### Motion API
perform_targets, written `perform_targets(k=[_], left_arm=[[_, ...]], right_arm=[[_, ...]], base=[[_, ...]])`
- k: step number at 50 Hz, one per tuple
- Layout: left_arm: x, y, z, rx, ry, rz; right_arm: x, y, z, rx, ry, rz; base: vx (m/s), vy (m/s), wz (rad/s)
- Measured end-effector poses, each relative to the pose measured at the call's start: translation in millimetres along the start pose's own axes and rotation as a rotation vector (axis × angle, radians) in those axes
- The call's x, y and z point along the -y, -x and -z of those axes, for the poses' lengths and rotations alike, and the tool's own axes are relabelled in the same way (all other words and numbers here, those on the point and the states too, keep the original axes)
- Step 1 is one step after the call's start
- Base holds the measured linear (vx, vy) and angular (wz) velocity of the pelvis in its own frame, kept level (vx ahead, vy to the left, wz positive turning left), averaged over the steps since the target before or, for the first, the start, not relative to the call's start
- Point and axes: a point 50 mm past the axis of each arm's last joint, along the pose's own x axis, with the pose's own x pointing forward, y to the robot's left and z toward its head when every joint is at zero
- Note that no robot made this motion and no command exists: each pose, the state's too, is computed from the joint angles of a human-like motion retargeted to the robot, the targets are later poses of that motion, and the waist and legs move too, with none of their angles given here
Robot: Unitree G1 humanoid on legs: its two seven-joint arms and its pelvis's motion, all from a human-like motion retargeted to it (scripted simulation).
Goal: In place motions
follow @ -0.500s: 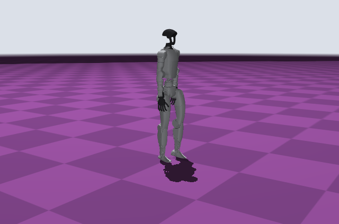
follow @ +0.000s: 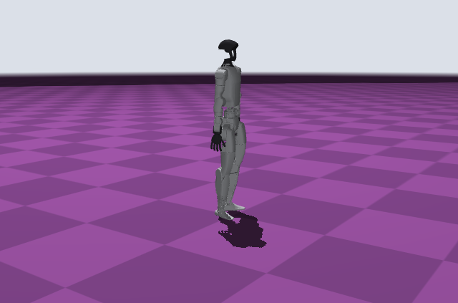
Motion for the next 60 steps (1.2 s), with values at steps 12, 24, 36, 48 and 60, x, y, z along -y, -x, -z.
perform_targets(k=[12, 24, 36, 48, 60], left_arm=[[-6, 1, -7, 0.034, 0.081, 0.021], [-8, 1, -3, 0.006, 0.111, 0.024], [-4, 1, 0, -0.006, 0.125, 0.039], [0, 0, 9, -0.034, 0.128, 0.046], [-2, 0, 3, -0.016, 0.128, 0.044]], right_arm=[[-2, 0, -19, 0.037, 0.099, 0.012], [0, 2, -37, 0.098, 0.158, 0.031], [-1, 0, -16, 0.017, 0.160, 0.016], [-2, 0, -5, -0.023, 0.153, 0.006], [-2, 0, -17, 0.022, 0.164, 0.007]], base=[[0.01, 0.12, 0.01], [-0.01, 0.06, 0.01], [0.00, 0.02, 0.03], [0.00, 0.00, 0.00], [0.00, 0.00, 0.00]])
